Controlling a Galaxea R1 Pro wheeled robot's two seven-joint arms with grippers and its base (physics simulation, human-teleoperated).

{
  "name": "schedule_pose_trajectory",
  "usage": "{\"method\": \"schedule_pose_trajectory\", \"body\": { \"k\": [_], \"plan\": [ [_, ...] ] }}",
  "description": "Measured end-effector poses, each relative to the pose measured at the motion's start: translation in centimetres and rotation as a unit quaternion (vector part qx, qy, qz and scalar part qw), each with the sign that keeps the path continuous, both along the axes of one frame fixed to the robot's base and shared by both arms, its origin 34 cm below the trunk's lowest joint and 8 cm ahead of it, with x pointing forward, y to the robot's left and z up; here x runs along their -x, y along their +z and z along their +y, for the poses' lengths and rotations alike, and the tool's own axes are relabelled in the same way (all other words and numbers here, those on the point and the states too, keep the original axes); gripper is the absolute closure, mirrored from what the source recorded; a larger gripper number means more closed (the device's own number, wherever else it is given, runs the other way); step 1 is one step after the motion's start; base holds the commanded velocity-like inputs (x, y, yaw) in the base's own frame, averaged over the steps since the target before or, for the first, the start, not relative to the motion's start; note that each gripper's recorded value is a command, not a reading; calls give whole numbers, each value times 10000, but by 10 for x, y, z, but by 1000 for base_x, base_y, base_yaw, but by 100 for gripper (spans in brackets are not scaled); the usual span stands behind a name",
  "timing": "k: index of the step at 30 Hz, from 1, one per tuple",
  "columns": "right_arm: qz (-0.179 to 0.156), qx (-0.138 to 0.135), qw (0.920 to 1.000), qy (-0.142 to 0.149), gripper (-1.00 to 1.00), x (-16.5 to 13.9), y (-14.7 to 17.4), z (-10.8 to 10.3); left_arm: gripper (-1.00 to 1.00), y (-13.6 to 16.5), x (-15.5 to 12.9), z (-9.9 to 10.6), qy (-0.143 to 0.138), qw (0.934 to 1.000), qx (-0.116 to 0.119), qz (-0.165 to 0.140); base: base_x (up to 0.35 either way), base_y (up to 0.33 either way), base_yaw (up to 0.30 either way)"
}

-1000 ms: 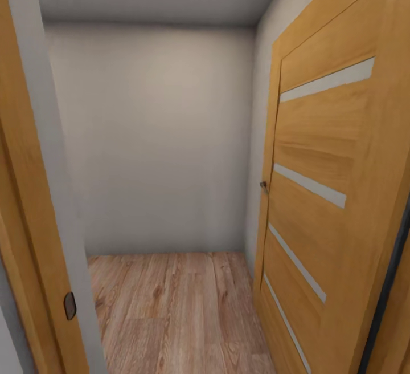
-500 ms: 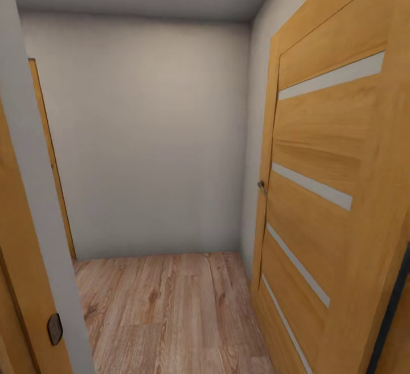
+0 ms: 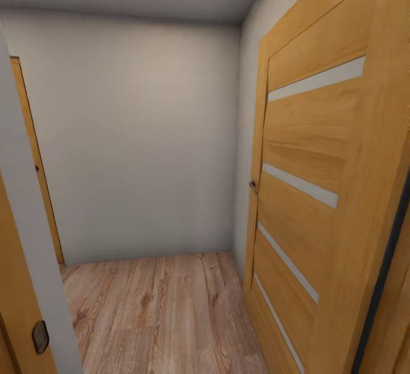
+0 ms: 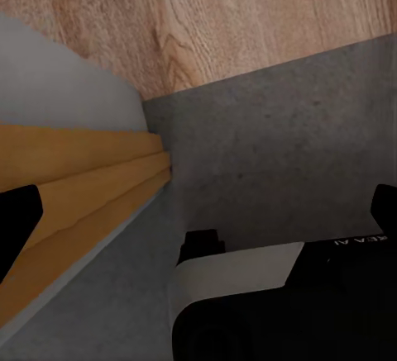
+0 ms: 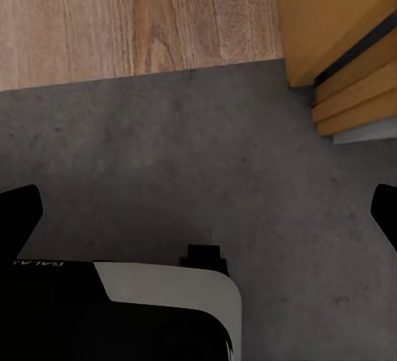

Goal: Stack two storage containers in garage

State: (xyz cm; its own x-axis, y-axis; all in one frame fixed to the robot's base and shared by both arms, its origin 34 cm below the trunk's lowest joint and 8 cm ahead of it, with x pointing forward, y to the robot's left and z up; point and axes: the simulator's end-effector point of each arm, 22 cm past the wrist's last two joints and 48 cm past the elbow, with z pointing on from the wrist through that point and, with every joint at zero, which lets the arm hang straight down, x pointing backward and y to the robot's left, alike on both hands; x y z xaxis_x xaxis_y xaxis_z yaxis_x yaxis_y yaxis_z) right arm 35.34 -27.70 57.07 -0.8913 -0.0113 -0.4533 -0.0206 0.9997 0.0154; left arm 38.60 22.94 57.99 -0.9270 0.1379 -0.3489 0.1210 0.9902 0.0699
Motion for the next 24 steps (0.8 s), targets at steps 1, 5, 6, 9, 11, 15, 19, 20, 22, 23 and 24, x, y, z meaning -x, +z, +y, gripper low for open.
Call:
{"method": "schedule_pose_trajectory", "body": {
  "k": [1, 5, 6, 9, 11, 15, 19, 20, 22, 23, 24],
  "plan": [
    [0, 0, 10000, -1, -100, 0, 0, 0, -100, 0, 0, 0, -1, 10000, 2, 0, 14, -85, -3],
    [-1, 2, 10000, 2, -100, 0, 0, 0, -100, 0, 0, 0, -1, 10000, 3, 0, 58, -187, -1],
    [-1, 3, 10000, 5, -100, 0, 0, 0, -100, 0, 0, 0, 0, 10000, 1, 0, 90, -255, 0],
    [-1, 5, 10000, 12, -100, 0, 0, 0, -100, 0, 0, 0, 2, 10000, -3, -3, 110, -234, 0],
    [-1, 7, 10000, 21, -100, 0, 0, 0, -100, 0, 0, 0, 2, 10000, -2, -6, 131, -172, 0],
    [7, 4, 10000, 35, -100, 1, 0, 1, -100, 0, 0, 0, 1, 10000, -1, -4, 141, -142, 73],
    [29, 5, 10000, 47, -100, 2, -1, 2, -100, -1, 1, 0, 2, 10000, -2, 15, 128, -112, 150],
    [36, 8, 10000, 47, -100, 2, -1, 2, -100, -1, 1, 0, 2, 10000, -2, 20, 72, -61, 162],
    [48, 10, 10000, 47, -100, 3, -2, 1, -100, -2, 2, 0, 4, 10000, -2, 32, 38, -32, 165],
    [56, 9, 10000, 45, -100, 4, -2, 2, -100, -2, 2, 0, 5, 10000, 0, 39, 19, -16, 166],
    [61, 10, 10000, 49, -100, 4, -3, 2, -100, -2, 3, 0, 8, 10000, 0, 45, 15, -13, 167]
  ]
}}
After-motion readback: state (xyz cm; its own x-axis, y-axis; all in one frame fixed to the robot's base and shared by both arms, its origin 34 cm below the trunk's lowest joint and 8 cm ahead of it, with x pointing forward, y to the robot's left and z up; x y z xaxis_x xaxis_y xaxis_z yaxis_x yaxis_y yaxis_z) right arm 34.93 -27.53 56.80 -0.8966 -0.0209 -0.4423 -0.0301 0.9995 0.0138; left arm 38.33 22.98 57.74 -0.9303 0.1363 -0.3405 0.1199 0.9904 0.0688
